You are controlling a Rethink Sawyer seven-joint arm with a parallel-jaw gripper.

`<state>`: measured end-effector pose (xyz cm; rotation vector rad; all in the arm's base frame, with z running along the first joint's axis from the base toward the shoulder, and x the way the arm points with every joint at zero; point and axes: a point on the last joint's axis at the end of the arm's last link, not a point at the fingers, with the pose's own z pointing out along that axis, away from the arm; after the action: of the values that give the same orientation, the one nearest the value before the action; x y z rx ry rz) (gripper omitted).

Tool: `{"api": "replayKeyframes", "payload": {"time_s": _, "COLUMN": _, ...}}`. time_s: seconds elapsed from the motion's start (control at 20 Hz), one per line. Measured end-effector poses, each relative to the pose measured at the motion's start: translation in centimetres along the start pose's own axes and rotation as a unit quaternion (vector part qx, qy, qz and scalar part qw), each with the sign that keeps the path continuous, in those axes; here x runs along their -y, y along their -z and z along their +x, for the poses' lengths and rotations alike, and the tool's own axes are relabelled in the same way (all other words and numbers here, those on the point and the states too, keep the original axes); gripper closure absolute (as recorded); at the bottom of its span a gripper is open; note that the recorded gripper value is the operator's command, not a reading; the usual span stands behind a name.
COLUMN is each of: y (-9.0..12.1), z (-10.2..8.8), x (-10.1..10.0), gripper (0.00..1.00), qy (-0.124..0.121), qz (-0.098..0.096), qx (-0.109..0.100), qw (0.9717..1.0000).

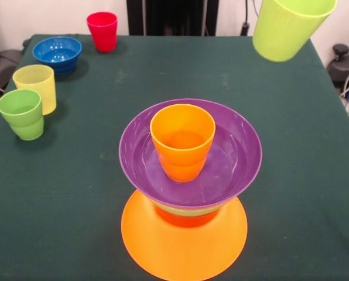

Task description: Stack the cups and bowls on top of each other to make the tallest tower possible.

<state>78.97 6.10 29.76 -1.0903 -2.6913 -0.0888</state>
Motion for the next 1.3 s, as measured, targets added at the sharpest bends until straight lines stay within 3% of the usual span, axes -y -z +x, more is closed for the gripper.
{"api": "replayKeyframes", "payload": {"time_s": 0.2, "y": 1.3, "z": -1.9, "x": -0.9, "gripper": 1.00, "qy": 0.004, "qz": -0.016, "qx": 0.024, "qw": 0.9996}}
{"api": "replayKeyframes", "payload": {"time_s": 0.65, "y": 1.3, "z": -5.1, "x": -2.1, "gripper": 1.00, "qy": 0.009, "qz": -0.027, "qx": 0.045, "qw": 0.9986}}
{"api": "replayKeyframes", "payload": {"time_s": 1.1, "y": 0.1, "z": -6.7, "x": -2.7, "gripper": 1.00, "qy": 0.017, "qz": -0.013, "qx": 0.019, "qw": 0.9996}}
{"api": "replayKeyframes", "payload": {"time_s": 1.3, "y": 0.4, "z": -7.3, "x": -2.3, "gripper": 1.00, "qy": 0.016, "qz": -0.016, "qx": 0.005, "qw": 0.9997}}
